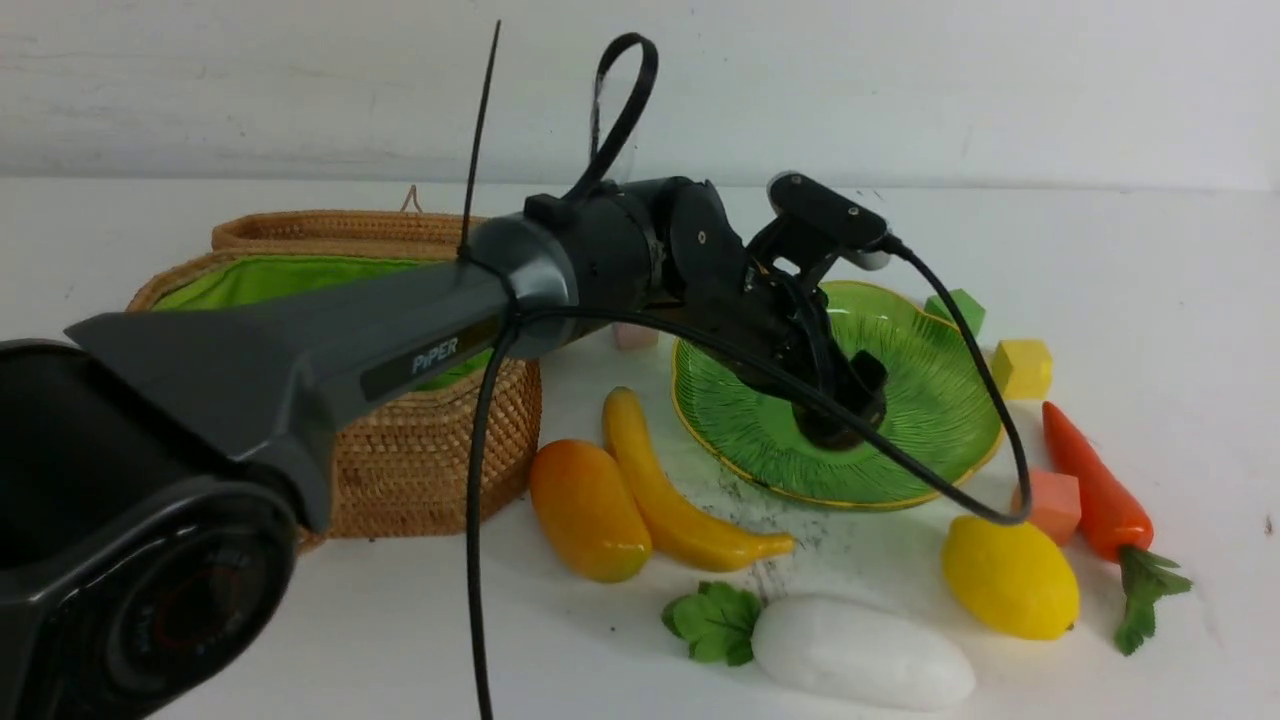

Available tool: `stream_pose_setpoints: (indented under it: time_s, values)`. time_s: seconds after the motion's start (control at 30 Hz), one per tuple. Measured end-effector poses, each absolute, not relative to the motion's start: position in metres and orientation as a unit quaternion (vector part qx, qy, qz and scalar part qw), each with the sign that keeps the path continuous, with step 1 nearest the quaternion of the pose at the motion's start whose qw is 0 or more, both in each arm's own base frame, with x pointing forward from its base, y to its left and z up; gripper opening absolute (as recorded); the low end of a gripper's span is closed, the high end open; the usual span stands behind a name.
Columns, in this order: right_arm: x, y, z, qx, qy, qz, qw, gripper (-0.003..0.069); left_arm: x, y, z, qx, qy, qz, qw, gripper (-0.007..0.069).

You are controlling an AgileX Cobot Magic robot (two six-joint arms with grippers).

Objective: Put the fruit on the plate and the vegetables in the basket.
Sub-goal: Grab a mangosteen with your left arm and put it on the plate on the right, then grab the mango with your left arm and place it on the right plate

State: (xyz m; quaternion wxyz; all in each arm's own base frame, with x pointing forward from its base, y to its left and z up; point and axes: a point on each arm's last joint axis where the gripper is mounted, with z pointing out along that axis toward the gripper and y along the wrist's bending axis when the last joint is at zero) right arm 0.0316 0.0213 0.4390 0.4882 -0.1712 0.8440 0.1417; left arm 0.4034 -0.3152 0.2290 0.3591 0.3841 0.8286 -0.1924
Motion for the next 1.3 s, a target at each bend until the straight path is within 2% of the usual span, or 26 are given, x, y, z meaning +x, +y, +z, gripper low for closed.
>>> stream_pose_setpoints:
  time_s: [0.17, 0.27, 0.33, 0.4, 0.43, 0.5, 0.6, 0.67, 0.83, 1.07, 1.23, 1.3]
  values:
    - [0.032, 0.021, 0.439, -0.171, 0.844, 0.142, 0.488, 0.0086, 0.401, -0.314, 0.229, 0.397, 0.830, -0.186, 0.344, 0.0662]
    - [0.032, 0.021, 0.439, -0.171, 0.844, 0.142, 0.488, 0.0089, 0.392, -0.310, 0.237, 0.418, 0.833, -0.182, 0.315, 0.0606]
    - [0.032, 0.021, 0.439, -0.171, 0.844, 0.142, 0.488, 0.0089, 0.383, -0.303, 0.254, 0.436, 0.831, -0.175, 0.300, 0.0523]
    - [0.032, 0.021, 0.439, -0.171, 0.844, 0.142, 0.488, 0.0089, 0.371, -0.295, 0.278, 0.446, 0.830, -0.170, 0.289, 0.0397]
    - [0.032, 0.021, 0.439, -0.171, 0.844, 0.142, 0.488, 0.0089, 0.367, -0.292, 0.288, 0.446, 0.829, -0.170, 0.292, 0.0366]
    - [0.031, 0.021, 0.439, -0.172, 0.845, 0.141, 0.486, 0.0090, 0.346, -0.276, 0.330, 0.435, 0.835, -0.169, 0.291, 0.0139]
    - [0.031, 0.021, 0.438, -0.172, 0.846, 0.141, 0.485, 0.0093, 0.322, -0.260, 0.367, 0.434, 0.837, -0.169, 0.289, -0.0013]
    - [0.031, 0.021, 0.438, -0.176, 0.846, 0.138, 0.484, 0.0094, 0.307, -0.251, 0.383, 0.430, 0.842, -0.167, 0.279, -0.0013]
    - [0.031, 0.021, 0.437, -0.183, 0.845, 0.134, 0.484, 0.0093, 0.288, -0.243, 0.391, 0.387, 0.877, -0.150, 0.241, -0.0013]
    - [0.037, 0.024, 0.424, -0.185, 0.858, 0.129, 0.461, 0.0097, 0.254, -0.246, 0.347, 0.318, 0.929, -0.051, 0.182, -0.0013]
    - [0.038, 0.024, 0.423, -0.185, 0.858, 0.130, 0.461, 0.0097, 0.240, -0.248, 0.311, 0.255, 0.956, -0.038, 0.140, -0.0004]
    - [0.039, 0.024, 0.423, -0.184, 0.856, 0.132, 0.464, 0.0097, 0.244, -0.247, 0.301, 0.234, 0.960, -0.041, 0.148, 0.0041]
